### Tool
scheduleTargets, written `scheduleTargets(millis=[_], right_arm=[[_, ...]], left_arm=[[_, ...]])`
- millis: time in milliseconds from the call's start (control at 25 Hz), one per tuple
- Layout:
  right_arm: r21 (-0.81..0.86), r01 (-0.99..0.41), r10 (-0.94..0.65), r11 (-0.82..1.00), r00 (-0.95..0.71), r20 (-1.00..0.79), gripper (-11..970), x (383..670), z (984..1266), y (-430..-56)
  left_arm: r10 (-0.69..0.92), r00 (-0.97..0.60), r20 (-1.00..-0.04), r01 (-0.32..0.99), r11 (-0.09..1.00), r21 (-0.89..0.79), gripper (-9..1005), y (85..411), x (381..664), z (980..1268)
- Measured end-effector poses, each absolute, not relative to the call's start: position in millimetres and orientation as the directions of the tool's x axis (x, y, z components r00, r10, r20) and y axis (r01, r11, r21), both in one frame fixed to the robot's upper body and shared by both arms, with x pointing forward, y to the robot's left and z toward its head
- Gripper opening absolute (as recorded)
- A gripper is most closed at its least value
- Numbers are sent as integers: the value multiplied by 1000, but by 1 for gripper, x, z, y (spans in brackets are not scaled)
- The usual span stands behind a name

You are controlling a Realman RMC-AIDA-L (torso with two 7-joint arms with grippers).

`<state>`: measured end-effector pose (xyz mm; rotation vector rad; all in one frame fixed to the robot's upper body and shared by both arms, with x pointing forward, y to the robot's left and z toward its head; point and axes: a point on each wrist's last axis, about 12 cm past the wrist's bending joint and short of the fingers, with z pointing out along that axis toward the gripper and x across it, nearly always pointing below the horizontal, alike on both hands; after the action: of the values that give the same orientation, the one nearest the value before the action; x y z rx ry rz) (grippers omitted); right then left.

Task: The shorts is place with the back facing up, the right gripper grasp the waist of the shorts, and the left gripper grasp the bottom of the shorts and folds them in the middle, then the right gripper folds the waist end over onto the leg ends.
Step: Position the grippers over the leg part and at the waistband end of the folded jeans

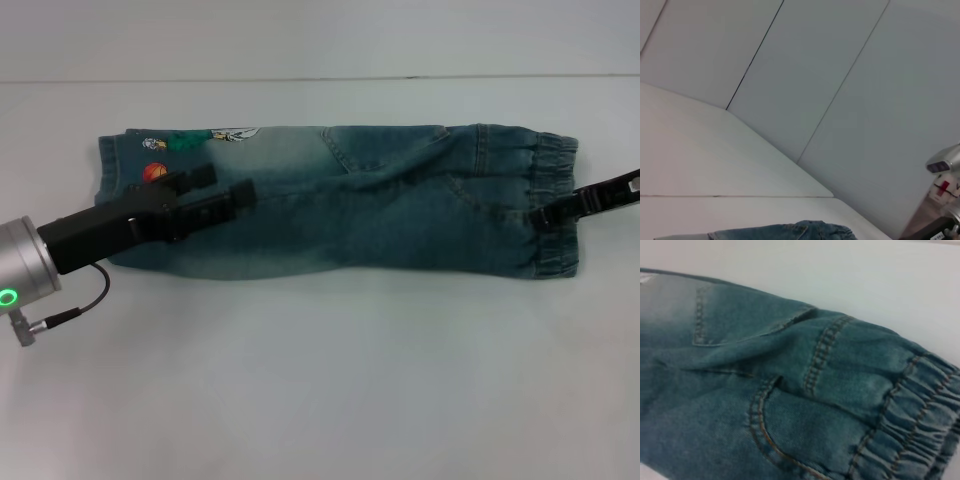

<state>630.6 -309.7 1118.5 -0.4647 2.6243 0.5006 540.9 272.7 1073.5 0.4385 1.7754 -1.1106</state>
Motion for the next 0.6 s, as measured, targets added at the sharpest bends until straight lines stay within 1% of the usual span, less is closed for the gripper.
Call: scheduleTargets(millis=[240, 600], right_arm=[[296, -403, -237, 866, -852, -467, 796, 630, 1121, -307], [286, -388, -221, 876, -851, -477, 767, 631, 1120, -310]], left_arm=[[-174, -472, -864, 700, 522, -488, 934, 272, 542, 1074], [-173, -472, -864, 696, 529, -486, 933, 273, 541, 1073]])
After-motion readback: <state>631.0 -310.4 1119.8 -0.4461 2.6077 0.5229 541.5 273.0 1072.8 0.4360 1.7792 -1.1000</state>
